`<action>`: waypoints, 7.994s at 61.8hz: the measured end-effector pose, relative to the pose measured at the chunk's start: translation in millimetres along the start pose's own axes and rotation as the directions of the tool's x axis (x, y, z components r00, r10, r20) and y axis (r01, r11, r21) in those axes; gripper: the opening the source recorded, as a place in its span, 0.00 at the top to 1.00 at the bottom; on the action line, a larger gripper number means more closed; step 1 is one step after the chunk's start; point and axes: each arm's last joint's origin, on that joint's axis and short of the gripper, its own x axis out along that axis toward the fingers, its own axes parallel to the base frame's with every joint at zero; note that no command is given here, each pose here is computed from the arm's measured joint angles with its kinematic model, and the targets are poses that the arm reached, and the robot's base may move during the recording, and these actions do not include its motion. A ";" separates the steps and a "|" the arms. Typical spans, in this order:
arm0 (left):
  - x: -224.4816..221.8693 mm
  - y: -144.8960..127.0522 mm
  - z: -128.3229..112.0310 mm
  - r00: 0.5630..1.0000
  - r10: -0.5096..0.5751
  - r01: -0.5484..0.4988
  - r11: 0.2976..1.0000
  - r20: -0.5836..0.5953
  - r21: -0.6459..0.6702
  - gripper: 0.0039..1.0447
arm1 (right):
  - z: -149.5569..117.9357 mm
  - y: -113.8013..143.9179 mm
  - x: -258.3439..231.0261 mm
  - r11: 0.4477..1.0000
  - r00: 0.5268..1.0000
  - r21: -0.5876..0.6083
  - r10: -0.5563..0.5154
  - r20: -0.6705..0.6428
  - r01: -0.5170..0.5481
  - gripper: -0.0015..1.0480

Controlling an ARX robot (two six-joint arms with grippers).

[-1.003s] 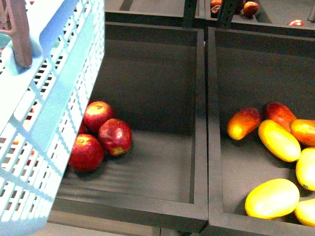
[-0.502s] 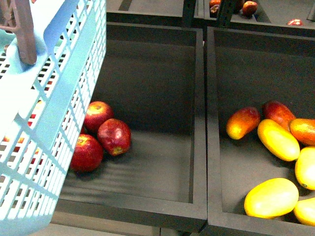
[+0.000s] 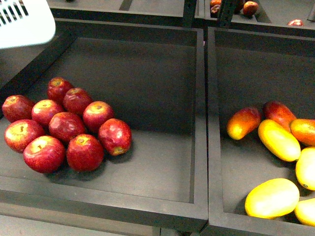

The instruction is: Pick mango and avocado into basket

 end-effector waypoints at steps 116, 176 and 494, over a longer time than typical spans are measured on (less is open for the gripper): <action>56.1 -105.5 -43.9 0.662 -0.586 0.603 0.787 -0.468 -0.132 0.95 | 7.4 -7.1 11.7 0.985 0.990 0.132 -0.117 0.075 0.107 0.07; 56.4 -105.3 -43.8 0.664 -0.584 0.601 0.789 -0.467 -0.131 0.95 | -53.1 -133.3 143.5 0.667 0.642 -0.259 0.423 -0.640 -0.699 0.07; 56.3 -105.5 -43.8 0.663 -0.584 0.602 0.788 -0.467 -0.131 0.95 | 26.1 118.0 53.4 0.445 0.498 -0.363 0.865 -0.062 -0.819 0.42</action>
